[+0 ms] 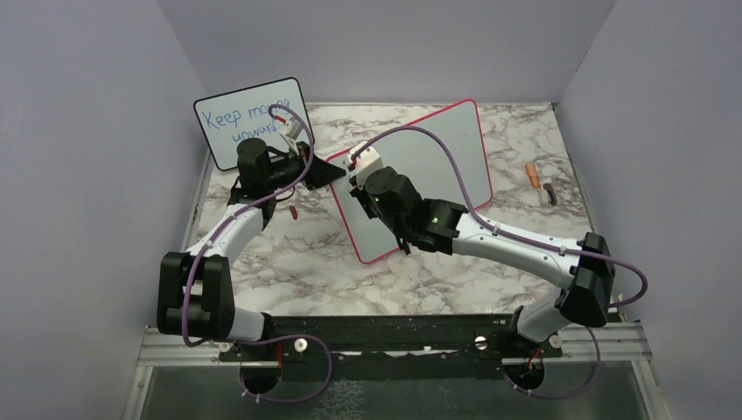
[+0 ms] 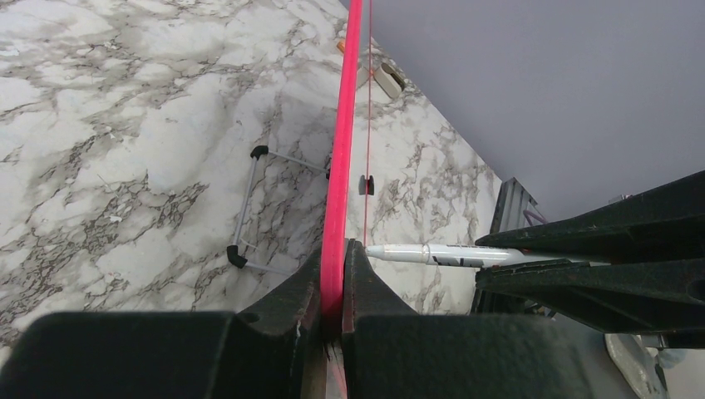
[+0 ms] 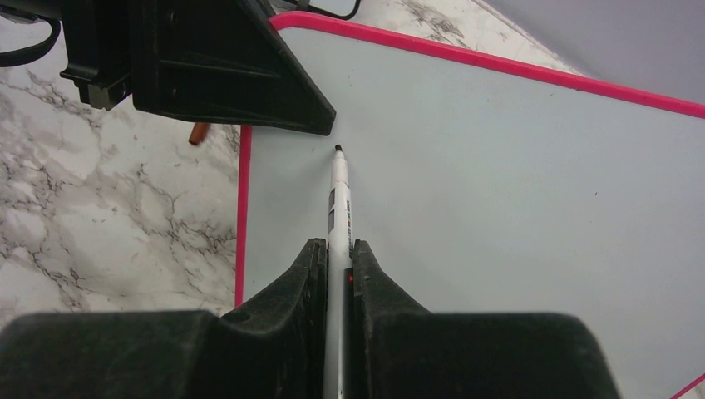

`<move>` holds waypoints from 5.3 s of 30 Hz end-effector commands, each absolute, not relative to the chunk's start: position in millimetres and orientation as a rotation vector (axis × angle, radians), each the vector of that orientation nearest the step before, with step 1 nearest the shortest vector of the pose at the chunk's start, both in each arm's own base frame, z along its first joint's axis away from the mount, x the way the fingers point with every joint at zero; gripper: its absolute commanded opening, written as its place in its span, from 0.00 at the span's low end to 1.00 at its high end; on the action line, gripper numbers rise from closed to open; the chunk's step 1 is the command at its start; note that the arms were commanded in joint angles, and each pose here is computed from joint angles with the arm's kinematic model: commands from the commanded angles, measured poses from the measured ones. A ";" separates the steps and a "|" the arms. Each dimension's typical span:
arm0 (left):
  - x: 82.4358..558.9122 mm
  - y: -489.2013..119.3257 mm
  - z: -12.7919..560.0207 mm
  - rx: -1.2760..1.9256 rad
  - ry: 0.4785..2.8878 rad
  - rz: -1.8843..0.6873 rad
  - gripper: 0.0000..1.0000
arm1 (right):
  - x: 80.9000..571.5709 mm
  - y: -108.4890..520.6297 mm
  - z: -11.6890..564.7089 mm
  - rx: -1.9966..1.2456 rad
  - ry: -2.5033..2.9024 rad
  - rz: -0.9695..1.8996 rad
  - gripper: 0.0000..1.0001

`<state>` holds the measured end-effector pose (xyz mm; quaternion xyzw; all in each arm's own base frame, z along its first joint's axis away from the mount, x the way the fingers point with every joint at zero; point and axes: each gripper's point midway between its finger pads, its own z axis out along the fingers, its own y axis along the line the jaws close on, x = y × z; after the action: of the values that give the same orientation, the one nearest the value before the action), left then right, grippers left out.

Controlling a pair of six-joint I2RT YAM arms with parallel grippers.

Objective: Write a sentence on the whiteboard

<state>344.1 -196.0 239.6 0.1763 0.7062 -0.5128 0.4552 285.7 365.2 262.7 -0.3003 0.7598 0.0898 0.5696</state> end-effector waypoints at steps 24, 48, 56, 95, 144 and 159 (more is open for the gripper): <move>345.3 -197.0 217.8 0.445 1.801 -1.252 0.00 | 277.9 361.2 242.0 -0.742 1.891 0.163 0.01; 345.8 -196.7 216.6 0.441 1.805 -1.253 0.00 | 266.1 357.6 223.7 -0.790 1.967 0.175 0.01; 346.2 -196.8 215.9 0.440 1.806 -1.252 0.00 | 270.1 354.8 256.4 -0.731 1.860 0.221 0.01; 346.1 -197.3 214.1 0.446 1.809 -1.258 0.00 | 290.9 365.9 262.9 -0.670 1.754 0.180 0.01; 346.0 -197.4 214.7 0.446 1.808 -1.257 0.00 | 274.2 355.9 230.8 -0.694 1.871 0.208 0.01; 346.3 -197.0 215.1 0.445 1.807 -1.254 0.00 | 272.7 362.3 233.9 -0.713 1.859 0.239 0.01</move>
<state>346.6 -194.9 237.2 0.1754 0.7077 -0.5145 0.4513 280.0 357.6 241.6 -0.2840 0.7781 0.0868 0.5535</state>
